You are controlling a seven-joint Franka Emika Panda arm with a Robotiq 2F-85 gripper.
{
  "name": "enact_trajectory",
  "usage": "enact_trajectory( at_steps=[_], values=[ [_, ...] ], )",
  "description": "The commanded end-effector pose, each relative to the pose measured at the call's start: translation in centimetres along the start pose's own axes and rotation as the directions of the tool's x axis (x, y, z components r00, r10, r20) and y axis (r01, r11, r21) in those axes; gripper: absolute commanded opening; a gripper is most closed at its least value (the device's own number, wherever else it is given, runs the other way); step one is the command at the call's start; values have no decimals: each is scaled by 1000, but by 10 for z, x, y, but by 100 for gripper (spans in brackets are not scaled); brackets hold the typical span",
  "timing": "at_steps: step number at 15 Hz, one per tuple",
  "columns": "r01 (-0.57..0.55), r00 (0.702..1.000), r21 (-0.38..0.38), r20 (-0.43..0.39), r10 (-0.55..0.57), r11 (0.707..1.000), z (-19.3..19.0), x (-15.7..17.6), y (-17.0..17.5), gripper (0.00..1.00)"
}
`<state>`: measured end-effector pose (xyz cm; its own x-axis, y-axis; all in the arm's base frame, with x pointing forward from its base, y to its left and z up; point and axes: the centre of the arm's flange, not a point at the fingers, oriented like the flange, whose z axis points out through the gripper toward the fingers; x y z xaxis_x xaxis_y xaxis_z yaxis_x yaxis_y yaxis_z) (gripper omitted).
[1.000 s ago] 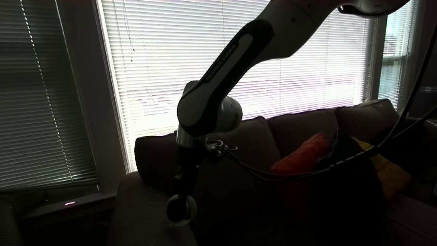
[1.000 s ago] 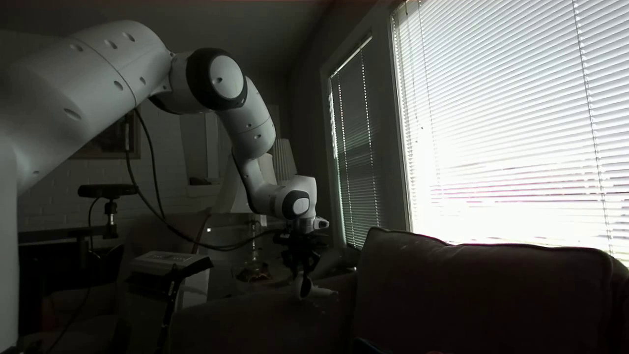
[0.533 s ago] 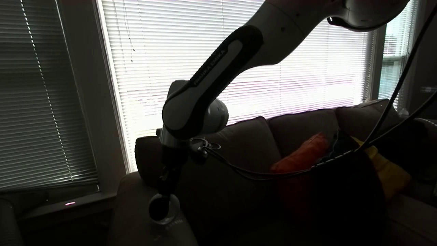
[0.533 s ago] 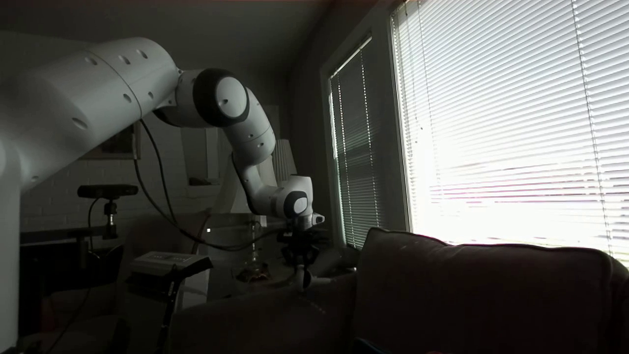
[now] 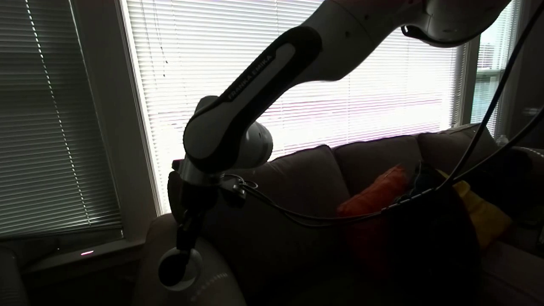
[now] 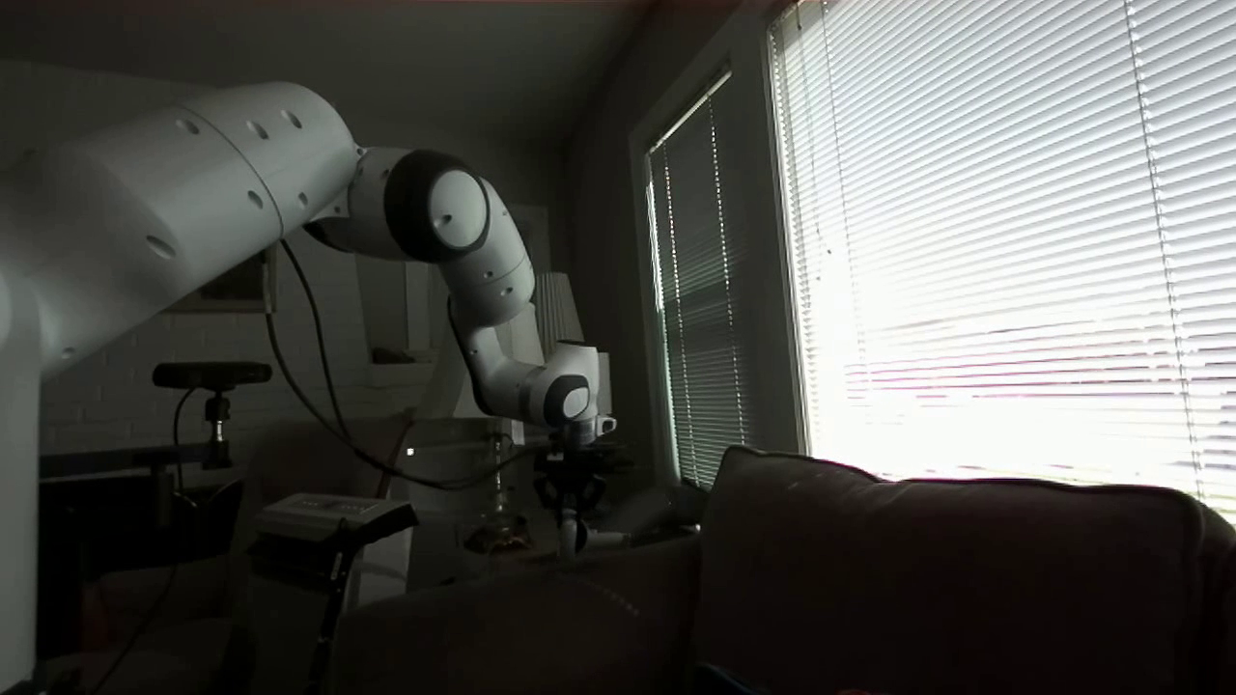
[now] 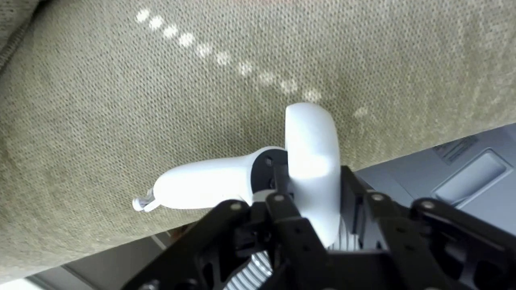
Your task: Put the grey object on the left armrest
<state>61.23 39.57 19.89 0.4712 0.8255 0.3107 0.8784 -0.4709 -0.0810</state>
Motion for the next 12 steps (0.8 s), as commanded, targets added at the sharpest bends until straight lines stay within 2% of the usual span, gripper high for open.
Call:
enact_trajectory(
  at_steps=[1,8,12],
  values=[
    [68,998,45,-12,-67,997,7,8,-9,8],
    [90,996,152,-9,-89,984,24,-1,-21,8],
    [98,995,174,-14,-97,980,31,-9,-19,8]
  ],
)
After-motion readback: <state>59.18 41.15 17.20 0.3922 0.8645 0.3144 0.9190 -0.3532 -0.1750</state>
